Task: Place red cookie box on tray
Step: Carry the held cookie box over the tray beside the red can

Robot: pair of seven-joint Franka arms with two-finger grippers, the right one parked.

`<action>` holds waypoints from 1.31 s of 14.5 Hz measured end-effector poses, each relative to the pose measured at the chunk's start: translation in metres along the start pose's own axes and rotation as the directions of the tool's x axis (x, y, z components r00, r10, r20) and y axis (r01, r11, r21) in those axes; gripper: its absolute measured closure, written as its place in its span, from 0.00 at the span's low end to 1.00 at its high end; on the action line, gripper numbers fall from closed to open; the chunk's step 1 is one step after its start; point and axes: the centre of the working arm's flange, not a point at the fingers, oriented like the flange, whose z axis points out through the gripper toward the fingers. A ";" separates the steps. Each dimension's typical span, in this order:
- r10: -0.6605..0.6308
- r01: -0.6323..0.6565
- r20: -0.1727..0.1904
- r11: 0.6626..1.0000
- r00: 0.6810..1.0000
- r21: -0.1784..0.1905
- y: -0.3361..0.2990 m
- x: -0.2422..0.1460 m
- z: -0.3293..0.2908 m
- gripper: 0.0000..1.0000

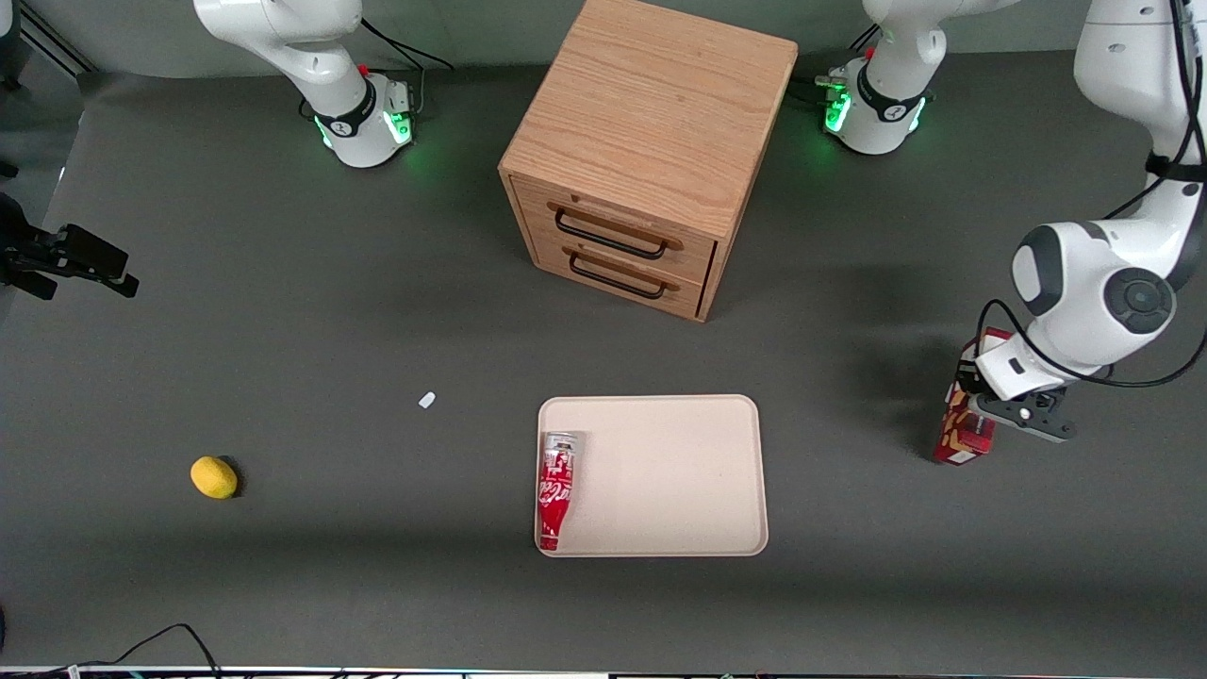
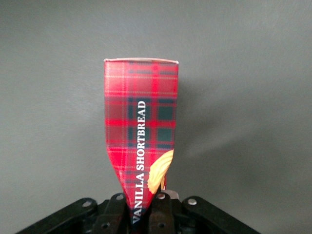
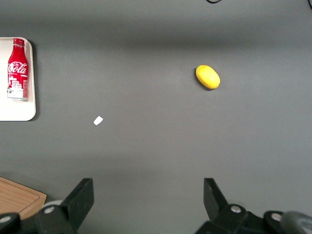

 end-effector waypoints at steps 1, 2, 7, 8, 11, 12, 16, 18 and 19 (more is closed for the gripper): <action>-0.008 0.008 0.007 1.000 1.000 -0.008 -0.003 0.007 -0.020 0.86; -0.014 0.015 0.013 1.000 1.000 -0.017 -0.004 0.015 -0.042 0.86; -0.124 0.125 0.024 0.991 0.992 -0.045 0.016 0.054 -0.136 0.86; -0.148 0.149 0.025 0.987 0.989 -0.055 0.026 0.062 -0.150 0.86; -0.218 0.220 0.026 0.972 0.976 -0.087 0.064 0.083 -0.184 0.86; -0.245 0.246 0.026 0.964 0.969 -0.100 0.081 0.091 -0.191 0.86; -0.379 0.384 0.061 0.912 0.924 -0.146 0.185 0.138 -0.179 0.86; -0.423 0.426 0.055 0.889 0.904 -0.169 0.225 0.165 -0.160 0.86; -0.431 0.433 0.052 0.883 0.901 -0.180 0.243 0.177 -0.147 0.86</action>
